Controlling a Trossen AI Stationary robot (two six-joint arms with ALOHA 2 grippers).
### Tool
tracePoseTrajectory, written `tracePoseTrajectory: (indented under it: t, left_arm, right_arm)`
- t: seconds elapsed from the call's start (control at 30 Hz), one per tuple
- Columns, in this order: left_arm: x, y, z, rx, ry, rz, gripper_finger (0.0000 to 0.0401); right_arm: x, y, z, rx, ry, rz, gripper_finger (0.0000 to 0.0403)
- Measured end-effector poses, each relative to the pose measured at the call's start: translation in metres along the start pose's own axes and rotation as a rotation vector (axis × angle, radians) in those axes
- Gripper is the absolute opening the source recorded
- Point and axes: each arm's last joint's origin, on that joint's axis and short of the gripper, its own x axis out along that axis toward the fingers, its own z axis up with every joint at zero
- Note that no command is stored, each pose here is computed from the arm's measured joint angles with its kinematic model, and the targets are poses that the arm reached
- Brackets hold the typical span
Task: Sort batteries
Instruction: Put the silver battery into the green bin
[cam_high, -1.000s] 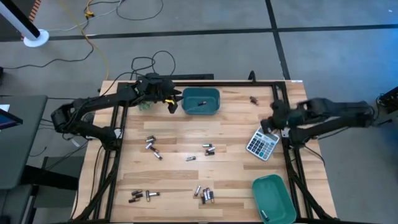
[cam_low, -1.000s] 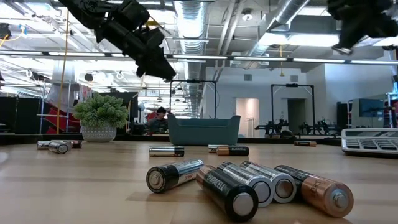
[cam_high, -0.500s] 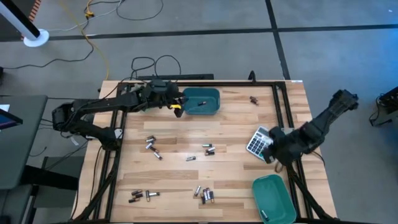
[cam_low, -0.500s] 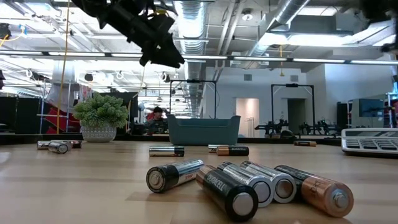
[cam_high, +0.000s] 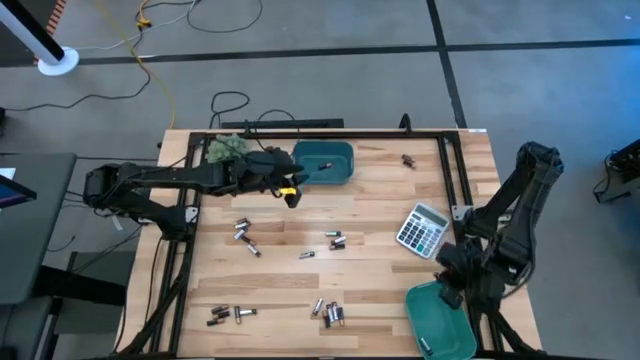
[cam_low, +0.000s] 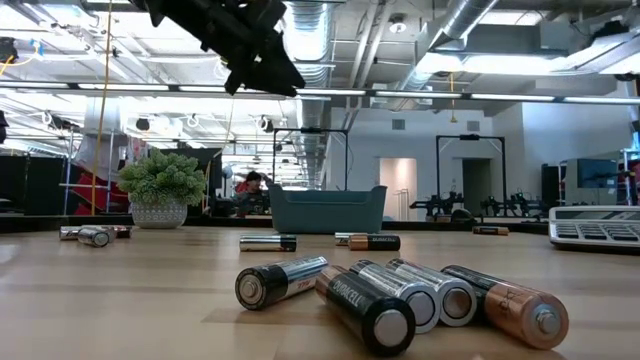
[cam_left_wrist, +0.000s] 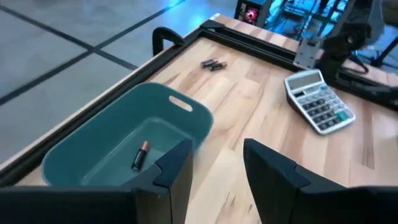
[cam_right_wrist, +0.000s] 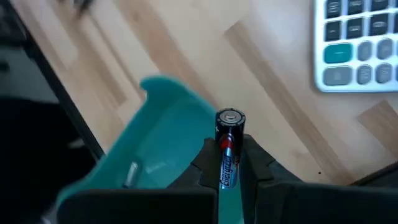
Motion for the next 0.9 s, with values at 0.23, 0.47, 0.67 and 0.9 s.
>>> tracePoseTrajectory:
  t: [0.23,0.47,0.67,0.9]
  left_arm:
    - [-0.004,-0.014,-0.005,0.191,0.022,-0.052,0.0139]
    - [-0.008,-0.025,-0.01,0.055,0.07,-0.159,0.0137]
    - [-0.013,-0.035,-0.021,0.054,0.168,-0.223,0.0129]
    - [-0.016,-0.04,-0.027,0.12,0.198,-0.237,0.0127]
  right_arm:
    - [0.021,0.016,-0.017,-0.16,0.017,-0.016,0.0032]
    - [0.053,0.031,-0.03,-0.263,0.115,-0.078,0.0032]
    - [0.081,0.049,-0.034,-0.246,0.118,-0.033,0.0032]
    - [0.113,0.062,-0.035,-0.197,0.194,-0.022,0.0032]
